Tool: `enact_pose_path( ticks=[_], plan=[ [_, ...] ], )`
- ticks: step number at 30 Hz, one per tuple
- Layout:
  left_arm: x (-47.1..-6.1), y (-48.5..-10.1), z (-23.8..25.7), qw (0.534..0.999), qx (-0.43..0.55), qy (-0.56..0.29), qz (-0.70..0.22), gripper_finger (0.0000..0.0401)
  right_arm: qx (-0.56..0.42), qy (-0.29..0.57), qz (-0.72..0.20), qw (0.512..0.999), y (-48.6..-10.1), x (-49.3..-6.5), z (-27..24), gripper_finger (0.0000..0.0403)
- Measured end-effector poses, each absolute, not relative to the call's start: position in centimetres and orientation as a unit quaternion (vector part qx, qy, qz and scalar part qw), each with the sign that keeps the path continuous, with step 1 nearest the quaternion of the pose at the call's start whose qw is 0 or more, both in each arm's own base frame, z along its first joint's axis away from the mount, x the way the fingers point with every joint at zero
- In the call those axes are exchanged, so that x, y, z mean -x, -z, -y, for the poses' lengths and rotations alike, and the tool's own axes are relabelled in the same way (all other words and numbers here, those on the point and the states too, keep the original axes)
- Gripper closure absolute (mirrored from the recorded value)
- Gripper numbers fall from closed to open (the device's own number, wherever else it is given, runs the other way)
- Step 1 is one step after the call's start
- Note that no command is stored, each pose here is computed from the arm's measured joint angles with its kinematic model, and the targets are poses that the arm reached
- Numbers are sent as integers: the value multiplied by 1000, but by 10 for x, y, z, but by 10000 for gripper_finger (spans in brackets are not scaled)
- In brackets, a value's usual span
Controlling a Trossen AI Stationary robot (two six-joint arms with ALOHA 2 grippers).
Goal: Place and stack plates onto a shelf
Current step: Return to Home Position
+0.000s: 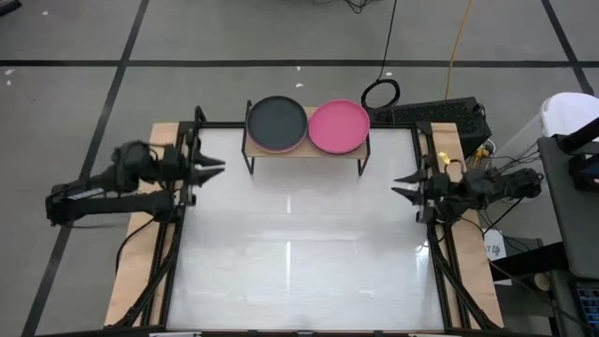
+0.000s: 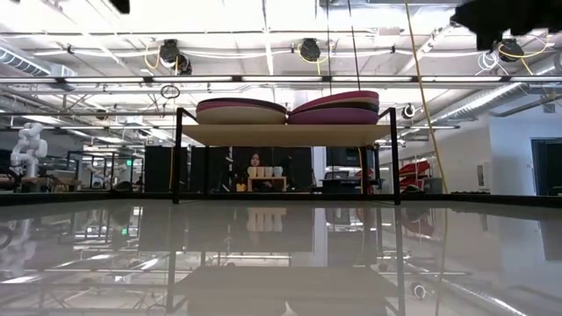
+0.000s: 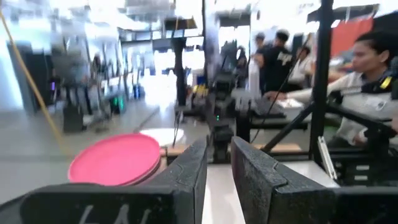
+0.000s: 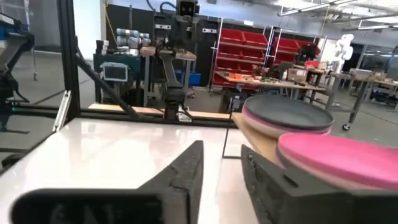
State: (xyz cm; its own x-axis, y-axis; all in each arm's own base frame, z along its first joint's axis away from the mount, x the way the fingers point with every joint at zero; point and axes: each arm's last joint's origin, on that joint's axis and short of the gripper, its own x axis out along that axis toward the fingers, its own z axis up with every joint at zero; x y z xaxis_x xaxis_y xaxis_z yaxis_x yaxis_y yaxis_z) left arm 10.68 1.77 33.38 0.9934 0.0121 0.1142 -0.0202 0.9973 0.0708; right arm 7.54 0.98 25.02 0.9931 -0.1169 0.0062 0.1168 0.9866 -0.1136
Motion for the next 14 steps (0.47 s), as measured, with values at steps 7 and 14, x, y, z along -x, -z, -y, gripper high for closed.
enact_pose_path(
  ticks=[7, 14],
  plan=[
    [-110, -258, -16, 995, -27, 5, 98, 323, 63, 58, 15, 996, -194, -92, -15, 374],
    [-108, -204, -16, 995, 13, 10, 98, 323, 45, 59, 45, 996, -178, -94, -15, 399]
  ],
)
